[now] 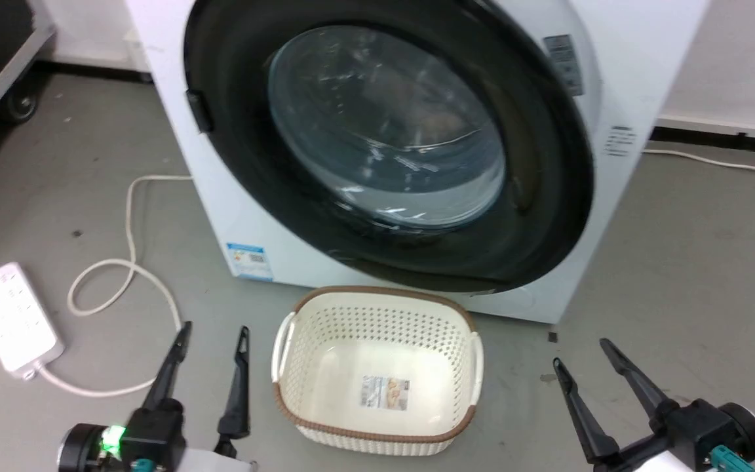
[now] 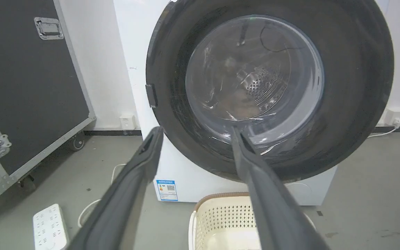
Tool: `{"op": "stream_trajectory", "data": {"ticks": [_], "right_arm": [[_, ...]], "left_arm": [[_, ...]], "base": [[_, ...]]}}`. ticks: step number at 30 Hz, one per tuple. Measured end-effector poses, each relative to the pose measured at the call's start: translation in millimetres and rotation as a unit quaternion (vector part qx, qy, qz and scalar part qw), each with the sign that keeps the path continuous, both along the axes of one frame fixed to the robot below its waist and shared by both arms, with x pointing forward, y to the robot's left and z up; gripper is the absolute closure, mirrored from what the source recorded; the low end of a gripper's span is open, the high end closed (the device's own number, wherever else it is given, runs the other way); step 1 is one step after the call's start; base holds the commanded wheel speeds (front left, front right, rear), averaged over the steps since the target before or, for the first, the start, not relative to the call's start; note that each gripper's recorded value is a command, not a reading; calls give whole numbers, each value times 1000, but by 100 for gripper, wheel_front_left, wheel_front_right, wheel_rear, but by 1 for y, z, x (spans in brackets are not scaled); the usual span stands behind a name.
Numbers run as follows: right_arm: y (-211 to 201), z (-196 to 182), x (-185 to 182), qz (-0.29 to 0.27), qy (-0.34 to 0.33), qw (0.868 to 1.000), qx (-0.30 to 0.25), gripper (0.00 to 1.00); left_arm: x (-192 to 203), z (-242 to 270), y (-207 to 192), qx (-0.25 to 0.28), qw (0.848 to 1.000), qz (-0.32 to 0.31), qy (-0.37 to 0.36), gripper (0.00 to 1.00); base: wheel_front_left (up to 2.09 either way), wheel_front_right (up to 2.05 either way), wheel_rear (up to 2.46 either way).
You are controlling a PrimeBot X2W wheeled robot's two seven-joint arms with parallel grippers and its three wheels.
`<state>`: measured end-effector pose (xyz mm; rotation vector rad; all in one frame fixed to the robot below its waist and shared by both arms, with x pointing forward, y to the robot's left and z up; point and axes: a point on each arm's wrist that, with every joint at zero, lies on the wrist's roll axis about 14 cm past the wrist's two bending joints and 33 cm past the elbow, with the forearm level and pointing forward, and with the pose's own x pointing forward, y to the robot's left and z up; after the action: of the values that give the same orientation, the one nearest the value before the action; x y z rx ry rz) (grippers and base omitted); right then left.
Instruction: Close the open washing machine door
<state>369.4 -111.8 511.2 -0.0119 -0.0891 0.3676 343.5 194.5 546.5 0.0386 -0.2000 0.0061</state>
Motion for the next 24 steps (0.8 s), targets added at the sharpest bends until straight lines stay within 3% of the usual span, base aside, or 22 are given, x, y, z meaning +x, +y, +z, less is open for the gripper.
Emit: {"op": "stream_trajectory", "data": {"ticks": [1,2,7,14,24], "right_arm": [[4,-2,1,8,2,1000,-3,66],[8,-3,2,17,3,1000,-7,100],[26,1,20,59,-7,998,-20,100],[50,16,75,124,-18,991,-46,100],[34,8,164,116,15,989,-90,100]], "left_arm": [[-1,-3,1,12,1000,2,5,0],[-2,-6,1,19,1000,4,10,0],[-2,-21,5,24,999,17,35,0],[8,-45,11,20,997,33,73,0],[7,-64,23,3,992,63,106,0]], "base": [[0,0,0],[0,0,0],[0,0,0],[0,0,0],[0,0,0]]}}
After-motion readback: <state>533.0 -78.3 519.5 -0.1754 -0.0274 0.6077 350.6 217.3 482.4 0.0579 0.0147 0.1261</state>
